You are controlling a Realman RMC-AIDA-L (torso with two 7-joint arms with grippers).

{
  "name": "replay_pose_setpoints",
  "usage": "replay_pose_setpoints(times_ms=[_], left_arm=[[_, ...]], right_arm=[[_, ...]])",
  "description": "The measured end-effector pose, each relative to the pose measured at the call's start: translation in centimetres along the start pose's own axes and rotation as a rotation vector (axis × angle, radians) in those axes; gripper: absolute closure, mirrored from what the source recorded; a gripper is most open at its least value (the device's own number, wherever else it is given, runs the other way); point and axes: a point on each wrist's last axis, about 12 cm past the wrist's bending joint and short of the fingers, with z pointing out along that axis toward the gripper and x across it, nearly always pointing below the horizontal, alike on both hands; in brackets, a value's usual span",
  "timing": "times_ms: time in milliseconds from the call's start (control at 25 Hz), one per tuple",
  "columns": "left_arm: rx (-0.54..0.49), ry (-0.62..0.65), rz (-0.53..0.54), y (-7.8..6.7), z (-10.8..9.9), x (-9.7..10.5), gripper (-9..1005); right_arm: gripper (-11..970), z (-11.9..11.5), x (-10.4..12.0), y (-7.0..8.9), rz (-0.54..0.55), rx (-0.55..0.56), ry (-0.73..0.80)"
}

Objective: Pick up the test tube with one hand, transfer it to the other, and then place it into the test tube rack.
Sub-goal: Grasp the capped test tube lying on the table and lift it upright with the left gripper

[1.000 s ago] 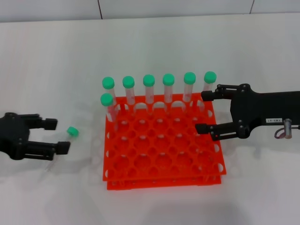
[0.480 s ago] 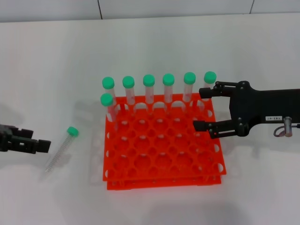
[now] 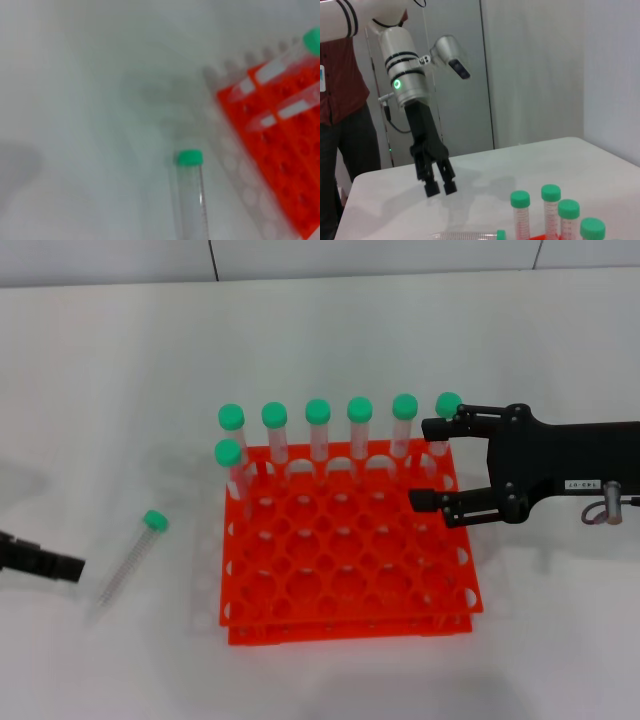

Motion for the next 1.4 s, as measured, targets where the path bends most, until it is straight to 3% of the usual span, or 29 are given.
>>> replay_pose_setpoints(times_ms=[320,480,1400], left_arm=[[-0.041,0.18,0.073,-0.4,3.1,-1.3,116],[-0.05,0.202,0.083,-0.5,3.7,-1.6,117],[-0.084,0.222,0.115,-0.6,4.4,-2.3,121]], right_arm=[[120,0.0,0.1,0.1,0.007,0.001,-0.008],[120,0.0,0.2,0.1,0.009,0.0,-0.007],[120,0.4,0.4,0.4,0.018,-0.008,-0.016]])
